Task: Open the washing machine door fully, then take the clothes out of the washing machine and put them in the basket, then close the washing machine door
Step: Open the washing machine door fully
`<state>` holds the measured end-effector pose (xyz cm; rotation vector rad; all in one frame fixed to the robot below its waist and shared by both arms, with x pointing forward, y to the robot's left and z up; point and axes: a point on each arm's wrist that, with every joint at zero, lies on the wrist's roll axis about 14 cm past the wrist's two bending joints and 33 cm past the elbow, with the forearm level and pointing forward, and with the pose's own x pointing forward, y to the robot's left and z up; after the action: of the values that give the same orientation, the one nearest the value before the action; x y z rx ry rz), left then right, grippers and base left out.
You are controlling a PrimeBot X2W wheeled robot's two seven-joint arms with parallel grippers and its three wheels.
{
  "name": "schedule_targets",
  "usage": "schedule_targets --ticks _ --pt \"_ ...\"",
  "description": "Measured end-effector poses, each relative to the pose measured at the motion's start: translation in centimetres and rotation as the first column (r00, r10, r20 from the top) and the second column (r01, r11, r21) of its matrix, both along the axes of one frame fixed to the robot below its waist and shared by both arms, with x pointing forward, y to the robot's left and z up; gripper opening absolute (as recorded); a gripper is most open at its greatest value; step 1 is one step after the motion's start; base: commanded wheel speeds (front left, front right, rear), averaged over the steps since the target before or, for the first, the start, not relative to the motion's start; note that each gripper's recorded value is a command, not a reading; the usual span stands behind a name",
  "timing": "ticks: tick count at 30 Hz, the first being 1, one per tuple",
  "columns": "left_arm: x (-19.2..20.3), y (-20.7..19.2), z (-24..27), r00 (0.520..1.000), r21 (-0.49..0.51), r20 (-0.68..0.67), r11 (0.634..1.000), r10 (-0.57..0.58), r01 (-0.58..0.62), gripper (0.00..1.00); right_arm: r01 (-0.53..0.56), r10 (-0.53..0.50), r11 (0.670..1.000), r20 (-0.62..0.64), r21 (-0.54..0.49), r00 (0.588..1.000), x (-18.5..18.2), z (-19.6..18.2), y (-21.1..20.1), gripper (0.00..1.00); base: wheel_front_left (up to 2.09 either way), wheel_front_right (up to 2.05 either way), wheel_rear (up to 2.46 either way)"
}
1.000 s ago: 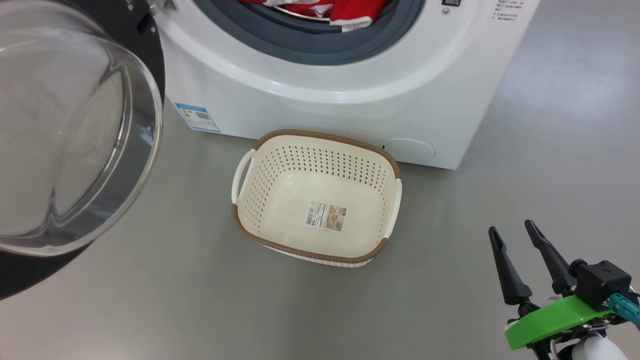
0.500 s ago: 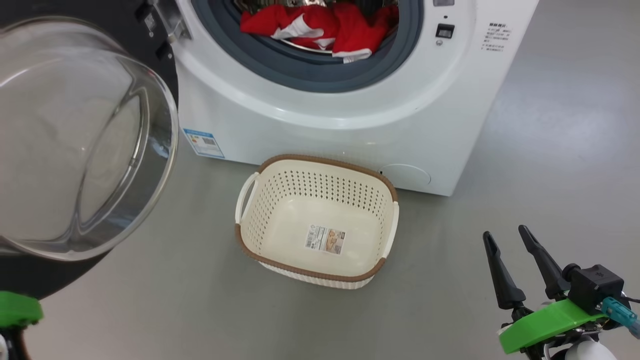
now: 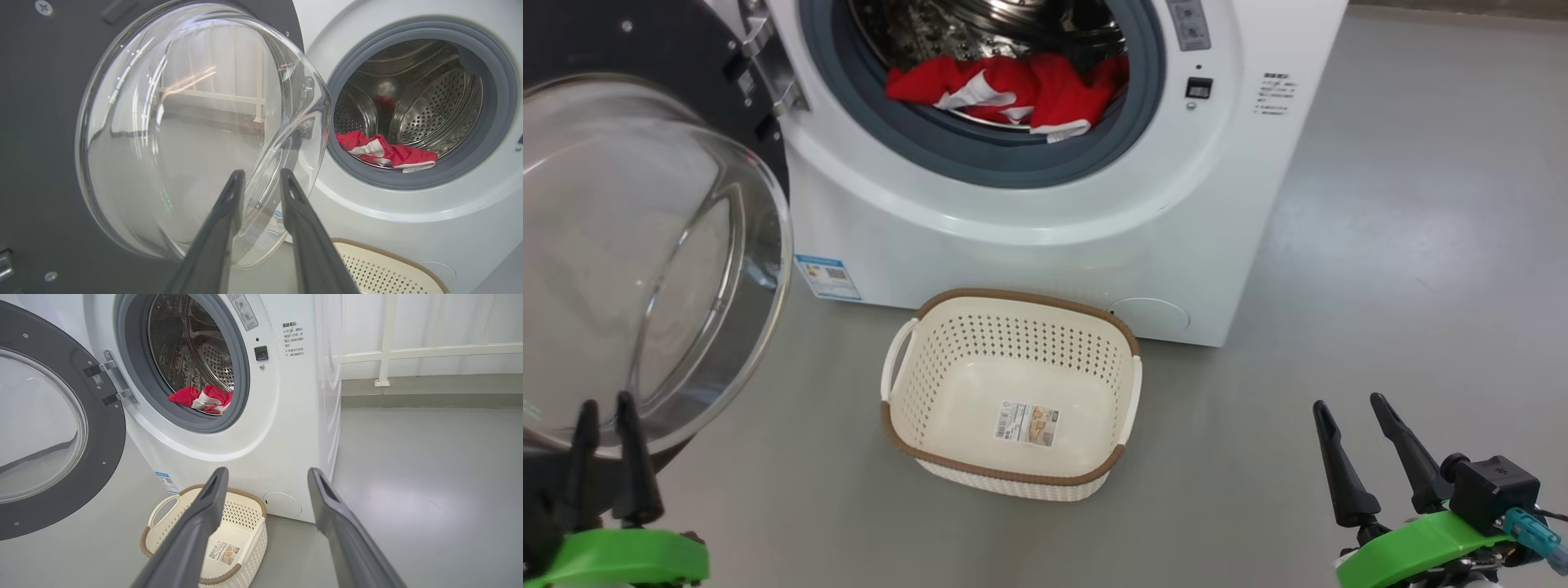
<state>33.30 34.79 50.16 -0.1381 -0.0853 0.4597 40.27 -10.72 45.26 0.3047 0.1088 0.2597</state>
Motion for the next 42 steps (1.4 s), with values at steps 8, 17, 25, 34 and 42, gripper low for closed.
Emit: schedule_targets --ticks 8,17,25,34,42 --pt "1.5 -4.1 0.1 0.992 -0.013 0.022 0.992 -0.126 0.126 1.00 0.078 -0.078 0.997 -0.005 0.003 0.997 -1.4 0.0 -2.4 1.00 0.00 0.00 0.00" --pt "3.4 -9.2 -0.1 0.959 -0.014 0.024 0.959 -0.281 0.281 1.00 0.171 -0.171 0.985 0.008 0.003 0.985 -2.4 0.6 -5.5 1.00 0.00 0.00 0.00" --pt "4.8 -13.0 -0.3 0.921 -0.017 0.024 0.921 -0.389 0.390 1.00 0.248 -0.248 0.969 0.017 0.000 0.969 -3.2 0.9 -8.1 1.00 0.00 0.00 0.00" --pt "5.2 -16.7 -0.9 0.876 -0.052 0.026 0.874 -0.482 0.482 1.00 0.303 -0.303 0.953 0.027 0.000 0.953 -4.1 1.2 -9.9 1.00 0.00 0.00 0.00" --pt "5.5 -18.3 -0.8 0.846 -0.049 0.028 0.845 -0.532 0.533 1.00 0.352 -0.352 0.936 0.040 0.000 0.935 -4.7 1.7 -11.6 1.00 0.00 0.00 0.00"
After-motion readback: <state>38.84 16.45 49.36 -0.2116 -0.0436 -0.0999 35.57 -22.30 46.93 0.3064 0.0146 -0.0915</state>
